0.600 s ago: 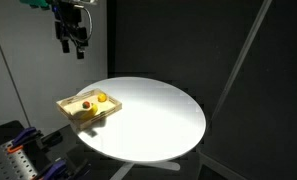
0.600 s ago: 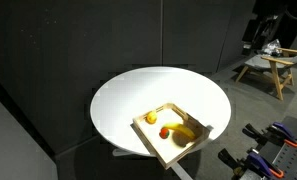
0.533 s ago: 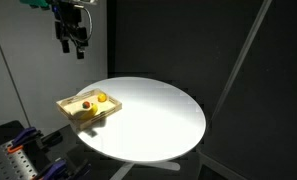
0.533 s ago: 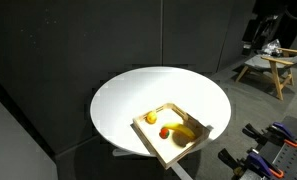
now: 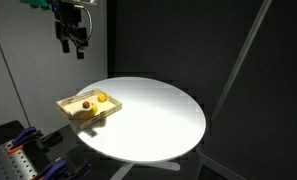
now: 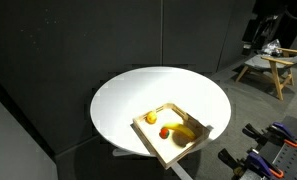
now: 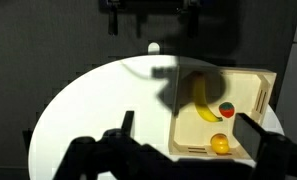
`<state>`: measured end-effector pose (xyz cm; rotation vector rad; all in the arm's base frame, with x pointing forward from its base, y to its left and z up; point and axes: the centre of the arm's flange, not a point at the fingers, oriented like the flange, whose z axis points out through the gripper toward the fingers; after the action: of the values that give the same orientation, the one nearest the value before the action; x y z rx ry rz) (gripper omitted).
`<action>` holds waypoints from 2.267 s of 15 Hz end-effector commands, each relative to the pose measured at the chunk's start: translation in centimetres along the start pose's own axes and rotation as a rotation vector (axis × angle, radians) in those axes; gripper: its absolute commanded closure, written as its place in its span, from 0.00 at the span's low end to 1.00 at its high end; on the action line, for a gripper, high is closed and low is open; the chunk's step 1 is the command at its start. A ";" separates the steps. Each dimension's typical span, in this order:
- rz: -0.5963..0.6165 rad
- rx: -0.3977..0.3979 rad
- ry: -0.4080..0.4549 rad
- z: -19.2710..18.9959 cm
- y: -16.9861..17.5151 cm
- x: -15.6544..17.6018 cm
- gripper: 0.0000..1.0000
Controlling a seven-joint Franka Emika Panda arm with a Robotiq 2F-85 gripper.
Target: Remove the banana from the crate and put it on the table
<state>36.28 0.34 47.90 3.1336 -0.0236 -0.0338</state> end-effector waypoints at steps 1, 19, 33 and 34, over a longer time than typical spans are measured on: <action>0.000 0.000 0.000 0.0 0.0 0.0 0.00; 0.000 0.000 0.000 0.0 0.0 0.0 0.00; 0.003 -0.002 -0.002 0.2 -0.9 2.2 0.00; 0.002 -0.001 -0.004 0.4 -1.1 2.7 0.00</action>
<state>37.04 0.67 47.42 3.1297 -0.0162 -0.0404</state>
